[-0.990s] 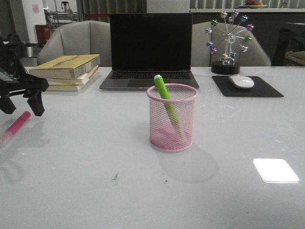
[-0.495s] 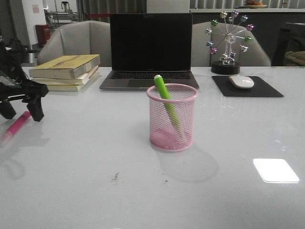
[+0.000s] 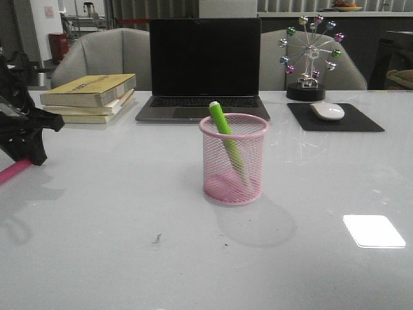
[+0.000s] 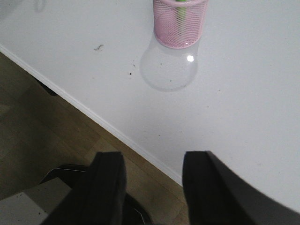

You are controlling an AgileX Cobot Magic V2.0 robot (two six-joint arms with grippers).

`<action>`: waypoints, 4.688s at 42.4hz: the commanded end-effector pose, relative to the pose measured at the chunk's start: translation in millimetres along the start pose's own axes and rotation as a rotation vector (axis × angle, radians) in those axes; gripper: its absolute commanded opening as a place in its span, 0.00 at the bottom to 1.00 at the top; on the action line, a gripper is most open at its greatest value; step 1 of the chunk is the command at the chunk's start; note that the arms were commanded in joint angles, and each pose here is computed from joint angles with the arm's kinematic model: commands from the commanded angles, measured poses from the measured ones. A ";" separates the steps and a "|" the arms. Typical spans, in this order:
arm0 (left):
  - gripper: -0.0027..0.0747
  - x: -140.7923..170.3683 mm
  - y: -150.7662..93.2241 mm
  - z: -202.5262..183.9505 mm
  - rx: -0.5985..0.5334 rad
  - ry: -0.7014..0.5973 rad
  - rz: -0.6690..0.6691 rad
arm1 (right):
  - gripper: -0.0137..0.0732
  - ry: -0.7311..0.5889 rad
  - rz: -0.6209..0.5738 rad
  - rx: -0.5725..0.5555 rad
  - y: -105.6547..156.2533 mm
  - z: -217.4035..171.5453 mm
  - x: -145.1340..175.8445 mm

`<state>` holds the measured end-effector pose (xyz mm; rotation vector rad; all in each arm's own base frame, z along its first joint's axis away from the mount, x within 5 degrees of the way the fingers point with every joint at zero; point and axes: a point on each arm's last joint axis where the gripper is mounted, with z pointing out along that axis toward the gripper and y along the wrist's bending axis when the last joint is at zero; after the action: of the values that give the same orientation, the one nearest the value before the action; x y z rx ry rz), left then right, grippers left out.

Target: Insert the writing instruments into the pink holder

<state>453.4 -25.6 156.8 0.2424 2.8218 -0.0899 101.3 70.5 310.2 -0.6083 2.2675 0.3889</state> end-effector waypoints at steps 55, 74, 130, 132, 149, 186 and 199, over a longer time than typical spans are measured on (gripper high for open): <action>0.15 88.5 -297.5 -138.4 0.467 -1.471 0.167 | 0.63 -0.094 -0.005 0.004 0.2 -7.3 -12.1; 0.30 87.2 -304.1 -111.8 0.449 -1.434 0.183 | 0.63 -0.094 -0.005 0.004 0.2 -7.3 -12.1; 0.50 198.9 -151.7 -318.3 0.290 -0.768 0.607 | 0.63 -0.093 -0.005 0.004 0.2 -7.2 -12.0; 0.50 213.4 -144.7 -316.6 0.284 -0.774 0.611 | 0.63 -0.096 -0.005 0.004 0.2 -7.3 -12.3; 0.50 299.4 -104.6 -282.5 0.282 -0.792 0.502 | 0.63 -0.140 -0.084 0.056 -4.3 -7.9 -11.6; 0.15 302.0 -97.7 -270.6 0.268 -0.727 0.325 | 0.22 -0.176 -0.080 0.056 -6.1 -0.7 8.2; 0.15 301.9 -97.6 -270.5 0.267 -0.728 0.325 | 0.22 -0.176 -0.080 0.056 -6.1 -0.7 8.2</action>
<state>69.9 -49.0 311.3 0.6239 2.1006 -0.3662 96.0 61.2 290.2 -0.6301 2.1638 0.3132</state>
